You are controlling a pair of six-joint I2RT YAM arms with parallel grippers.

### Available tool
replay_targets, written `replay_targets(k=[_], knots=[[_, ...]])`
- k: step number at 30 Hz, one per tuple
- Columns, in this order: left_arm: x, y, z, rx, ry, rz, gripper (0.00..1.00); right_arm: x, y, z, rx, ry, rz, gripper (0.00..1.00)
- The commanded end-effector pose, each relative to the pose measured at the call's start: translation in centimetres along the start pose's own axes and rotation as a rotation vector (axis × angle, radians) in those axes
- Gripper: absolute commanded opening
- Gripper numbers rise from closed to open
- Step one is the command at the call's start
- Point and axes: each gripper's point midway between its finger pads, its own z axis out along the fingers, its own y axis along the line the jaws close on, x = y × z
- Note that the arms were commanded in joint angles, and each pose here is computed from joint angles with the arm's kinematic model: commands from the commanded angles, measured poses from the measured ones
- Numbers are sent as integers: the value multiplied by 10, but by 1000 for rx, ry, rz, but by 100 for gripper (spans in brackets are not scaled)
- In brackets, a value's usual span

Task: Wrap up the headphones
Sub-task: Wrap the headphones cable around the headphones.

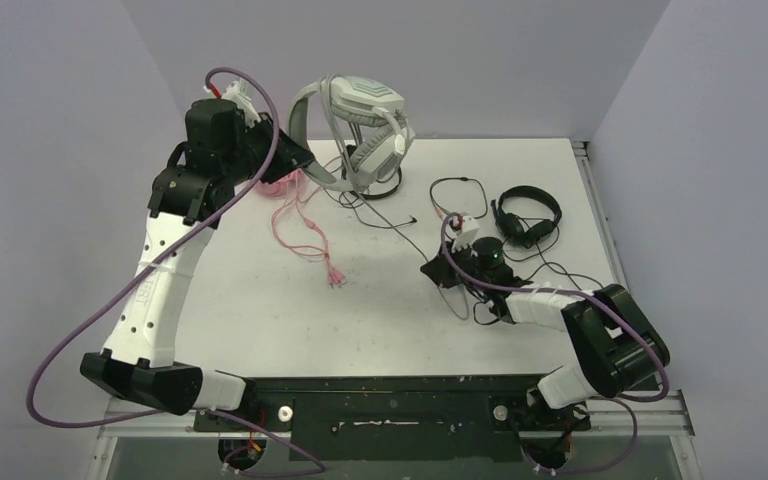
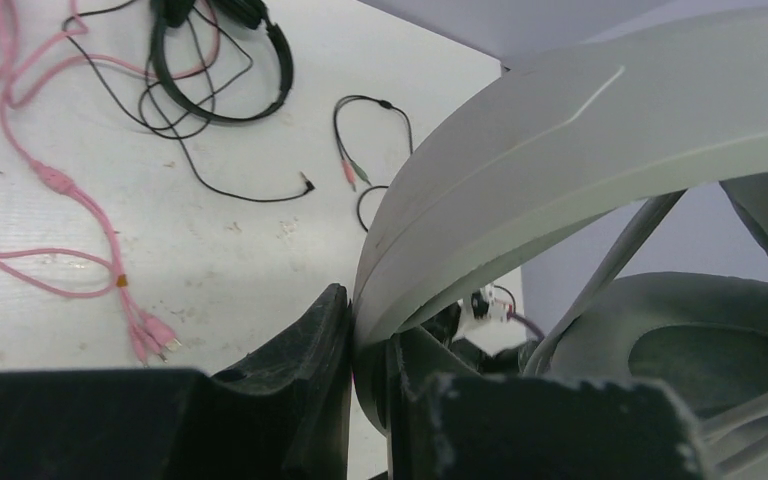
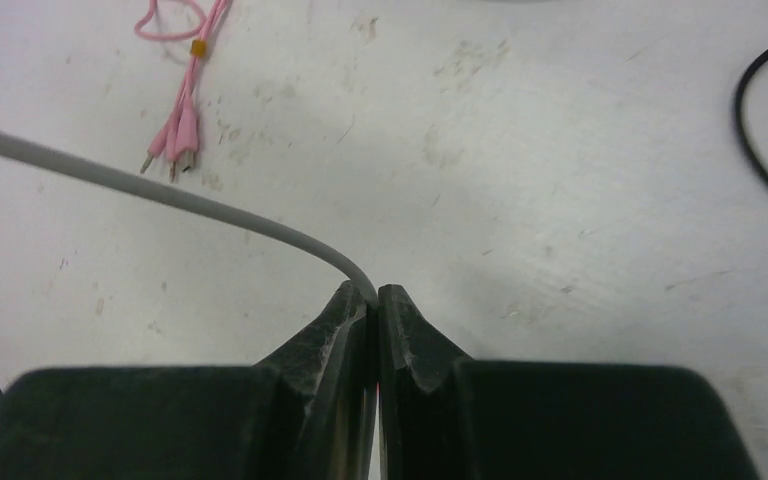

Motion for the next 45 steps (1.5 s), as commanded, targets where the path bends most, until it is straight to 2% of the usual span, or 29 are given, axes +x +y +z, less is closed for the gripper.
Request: replay_targets(k=[1, 7, 12, 15, 22, 26, 35, 45], knots=[[-18, -73, -51, 349, -74, 28, 0, -50, -15, 3, -14, -46, 36, 0], [26, -71, -62, 449, 21, 173, 0, -122, -61, -12, 85, -138, 63, 0], [79, -65, -66, 507, 135, 356, 0, -171, -77, -26, 97, -194, 62, 0], [103, -48, -58, 424, 161, 494, 0, -203, -78, -36, 87, -226, 57, 0], [130, 21, -32, 100, 169, 903, 0, -254, -61, -64, 37, -248, 19, 0], [126, 45, -23, -78, 168, 1047, 0, -264, -42, -76, -12, -206, 5, 0], [113, 80, 3, -348, 177, 1208, 0, -260, 17, -99, -201, -142, 25, 0], [99, 77, 28, -454, 93, 1276, 0, -235, 95, -111, -457, -26, 83, 0]])
